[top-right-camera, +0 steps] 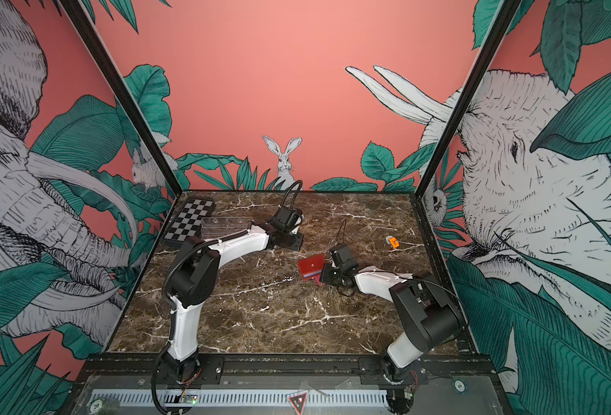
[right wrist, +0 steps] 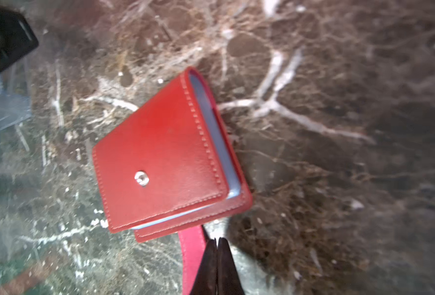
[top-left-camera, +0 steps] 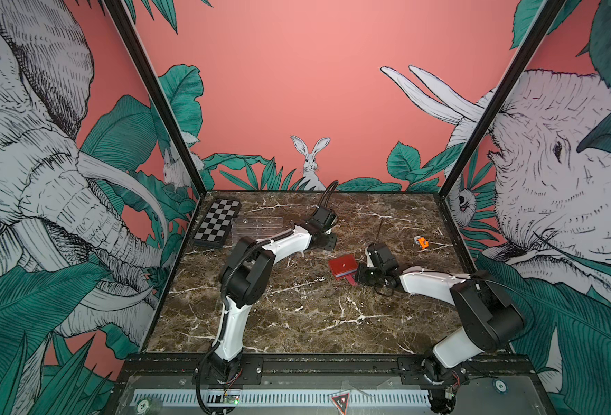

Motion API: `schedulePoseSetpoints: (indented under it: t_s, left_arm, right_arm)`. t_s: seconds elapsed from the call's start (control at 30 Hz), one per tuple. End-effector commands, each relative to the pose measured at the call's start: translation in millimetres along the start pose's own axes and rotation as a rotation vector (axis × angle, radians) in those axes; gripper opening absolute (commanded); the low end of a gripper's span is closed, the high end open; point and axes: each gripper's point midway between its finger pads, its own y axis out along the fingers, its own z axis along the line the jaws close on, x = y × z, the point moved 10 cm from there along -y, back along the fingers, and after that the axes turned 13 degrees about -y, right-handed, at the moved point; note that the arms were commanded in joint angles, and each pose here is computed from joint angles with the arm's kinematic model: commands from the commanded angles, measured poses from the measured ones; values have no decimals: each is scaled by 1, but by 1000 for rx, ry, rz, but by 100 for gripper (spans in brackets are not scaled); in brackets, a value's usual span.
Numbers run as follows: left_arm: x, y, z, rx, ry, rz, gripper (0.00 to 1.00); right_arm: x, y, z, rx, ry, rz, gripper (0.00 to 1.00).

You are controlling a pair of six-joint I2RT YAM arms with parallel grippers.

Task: Take the credit cards out of the card holder
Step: Rotate the card holder at the center of the table.

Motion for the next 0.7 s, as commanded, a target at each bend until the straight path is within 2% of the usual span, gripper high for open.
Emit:
schedulePoseSetpoints:
  t_s: [0.0,0.2,0.4,0.67]
  left_arm:
    - [-8,1,-6,-52,15,67,29]
    - [-26,8,2,-48,4,133,24]
    - [-48,11,11,-45,-22,197,20]
    - [-75,-2,11,-61,-24,226,18]
  right_arm:
    - [6,2,-2,-45,50,-27,3]
    - [7,9,-5,-60,75,-32,3]
    - [18,6,0,-52,69,-49,8]
    - [24,9,1,-60,50,-24,14]
